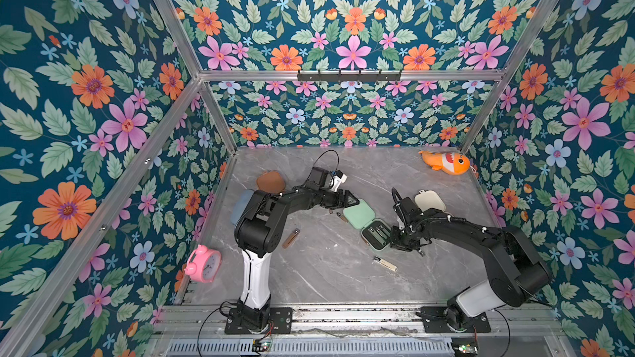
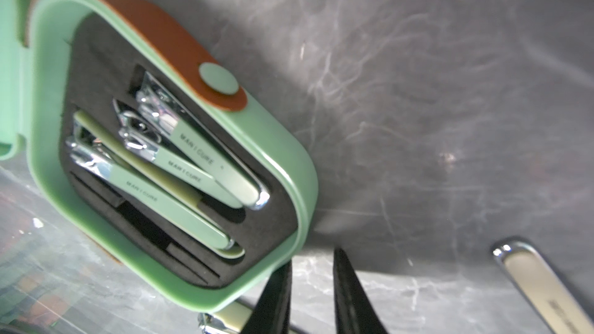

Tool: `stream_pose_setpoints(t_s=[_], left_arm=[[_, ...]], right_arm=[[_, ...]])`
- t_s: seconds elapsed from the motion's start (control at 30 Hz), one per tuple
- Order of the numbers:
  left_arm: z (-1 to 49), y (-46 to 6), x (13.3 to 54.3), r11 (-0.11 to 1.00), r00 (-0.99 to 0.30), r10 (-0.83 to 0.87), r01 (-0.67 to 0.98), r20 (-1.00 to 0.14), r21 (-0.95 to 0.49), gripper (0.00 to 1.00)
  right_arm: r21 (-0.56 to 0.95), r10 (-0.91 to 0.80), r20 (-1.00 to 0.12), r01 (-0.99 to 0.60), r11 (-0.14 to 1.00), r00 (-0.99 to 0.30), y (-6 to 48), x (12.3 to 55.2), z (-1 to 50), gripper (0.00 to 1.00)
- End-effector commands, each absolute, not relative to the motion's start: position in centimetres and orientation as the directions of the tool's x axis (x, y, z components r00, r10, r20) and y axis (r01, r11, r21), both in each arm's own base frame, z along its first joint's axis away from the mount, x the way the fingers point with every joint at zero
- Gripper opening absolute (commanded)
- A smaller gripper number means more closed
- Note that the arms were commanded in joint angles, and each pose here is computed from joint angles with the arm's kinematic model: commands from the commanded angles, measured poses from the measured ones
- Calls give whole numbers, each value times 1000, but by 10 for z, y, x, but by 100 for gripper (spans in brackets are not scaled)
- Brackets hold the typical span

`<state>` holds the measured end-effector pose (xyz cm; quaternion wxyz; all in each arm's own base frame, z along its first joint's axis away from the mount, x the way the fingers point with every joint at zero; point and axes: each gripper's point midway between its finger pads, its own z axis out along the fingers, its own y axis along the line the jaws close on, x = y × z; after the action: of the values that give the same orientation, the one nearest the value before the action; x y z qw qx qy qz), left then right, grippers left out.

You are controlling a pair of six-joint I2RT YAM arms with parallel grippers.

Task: Organize nail clipper sets
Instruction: Close the storage box at the center of the board.

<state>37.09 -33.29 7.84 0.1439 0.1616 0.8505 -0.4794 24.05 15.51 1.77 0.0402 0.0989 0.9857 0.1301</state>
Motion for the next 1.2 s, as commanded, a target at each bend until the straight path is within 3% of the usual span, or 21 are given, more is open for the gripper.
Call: stream_pose_setpoints(t_s=[0.0,0.3,0.83,1.0,1.17], left_arm=[[90,-336,362,445,-910,141,409,-389,-796,75],[126,-338,332,346,-916,62,392,-396,-852,76],[141,-358,304,301,-916,84,399,-393,-866,77],[123,-371,304,312,-932,74,360,-355,-879,72],[97,-373,310,360,-955,22,282,-295,-889,59]], right_arm=[[261,201,-73,176,949,-977,157,248,19,26],[270,179,-87,150,951,-980,168,270,23,25],[293,202,-71,173,940,-977,179,293,27,28],[330,299,-98,252,910,-949,153,284,43,35],[395,337,-147,257,882,-930,149,274,68,40]])
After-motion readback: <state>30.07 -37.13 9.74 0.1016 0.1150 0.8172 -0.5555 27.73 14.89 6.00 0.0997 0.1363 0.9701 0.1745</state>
